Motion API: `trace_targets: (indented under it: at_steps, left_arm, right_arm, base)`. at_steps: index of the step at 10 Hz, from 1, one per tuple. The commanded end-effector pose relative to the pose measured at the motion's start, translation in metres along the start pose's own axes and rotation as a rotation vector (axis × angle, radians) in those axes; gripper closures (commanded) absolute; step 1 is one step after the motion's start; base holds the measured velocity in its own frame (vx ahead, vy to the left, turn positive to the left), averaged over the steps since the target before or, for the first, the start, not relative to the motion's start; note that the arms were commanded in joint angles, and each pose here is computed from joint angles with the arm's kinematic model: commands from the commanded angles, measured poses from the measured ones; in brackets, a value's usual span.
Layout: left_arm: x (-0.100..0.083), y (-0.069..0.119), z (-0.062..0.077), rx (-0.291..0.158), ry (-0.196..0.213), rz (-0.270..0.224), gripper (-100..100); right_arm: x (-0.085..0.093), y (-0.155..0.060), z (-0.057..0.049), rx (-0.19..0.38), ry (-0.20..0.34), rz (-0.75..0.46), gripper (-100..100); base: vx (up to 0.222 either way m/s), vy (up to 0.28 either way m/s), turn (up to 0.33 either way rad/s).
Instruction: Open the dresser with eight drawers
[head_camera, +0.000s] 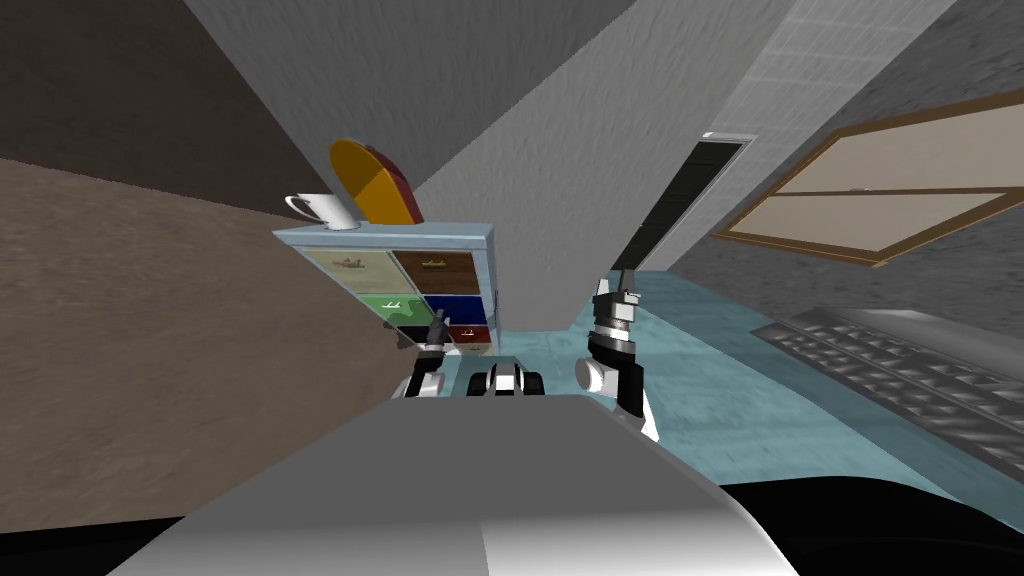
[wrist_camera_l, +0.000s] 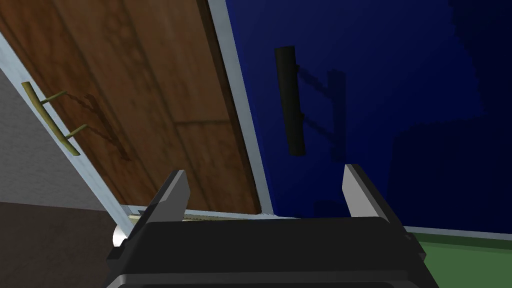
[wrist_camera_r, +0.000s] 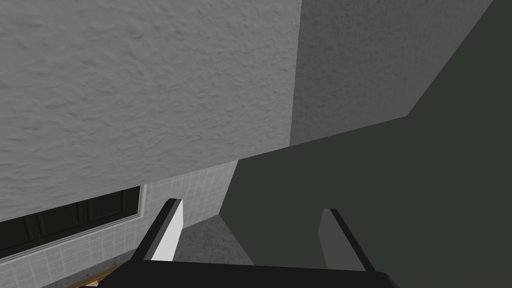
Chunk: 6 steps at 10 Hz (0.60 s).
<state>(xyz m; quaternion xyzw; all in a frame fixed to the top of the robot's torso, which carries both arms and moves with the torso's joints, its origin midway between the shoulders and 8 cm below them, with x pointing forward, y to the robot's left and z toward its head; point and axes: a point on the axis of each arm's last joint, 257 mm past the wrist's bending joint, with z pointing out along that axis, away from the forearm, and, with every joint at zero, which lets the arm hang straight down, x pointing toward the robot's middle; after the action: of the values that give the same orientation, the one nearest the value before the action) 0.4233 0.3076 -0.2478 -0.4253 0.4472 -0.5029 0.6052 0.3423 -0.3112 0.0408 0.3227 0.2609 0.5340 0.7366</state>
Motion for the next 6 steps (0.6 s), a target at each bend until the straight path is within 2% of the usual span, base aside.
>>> trace_targets:
  at_steps: [1, 3, 4, 6]
  left_arm:
    - [0.01, 0.017, -0.005, -0.025, -0.012, -0.025, -100]
    - [0.026, 0.027, -0.008, -0.042, -0.034, -0.073, -100]
    - [0.022, 0.025, -0.008, -0.038, -0.029, -0.061, -100]
    - [0.021, 0.018, 0.002, -0.038, -0.03, -0.062, -100]
  right_arm:
    - [0.0, 0.0, 0.0, 0.0, 0.0, 0.0, 0]
    - [0.0, 0.0, 0.0, 0.0, 0.0, 0.0, 0]
    - [0.0, 0.0, 0.0, 0.0, 0.0, 0.0, 0]
    - [0.0, 0.0, 0.0, 0.0, 0.0, 0.0, 0]
  base:
    - [0.086, -0.036, -0.012]
    - [0.082, -0.035, -0.017]
    - [0.031, -0.014, -0.001]
    - [0.055, -0.003, -0.005]
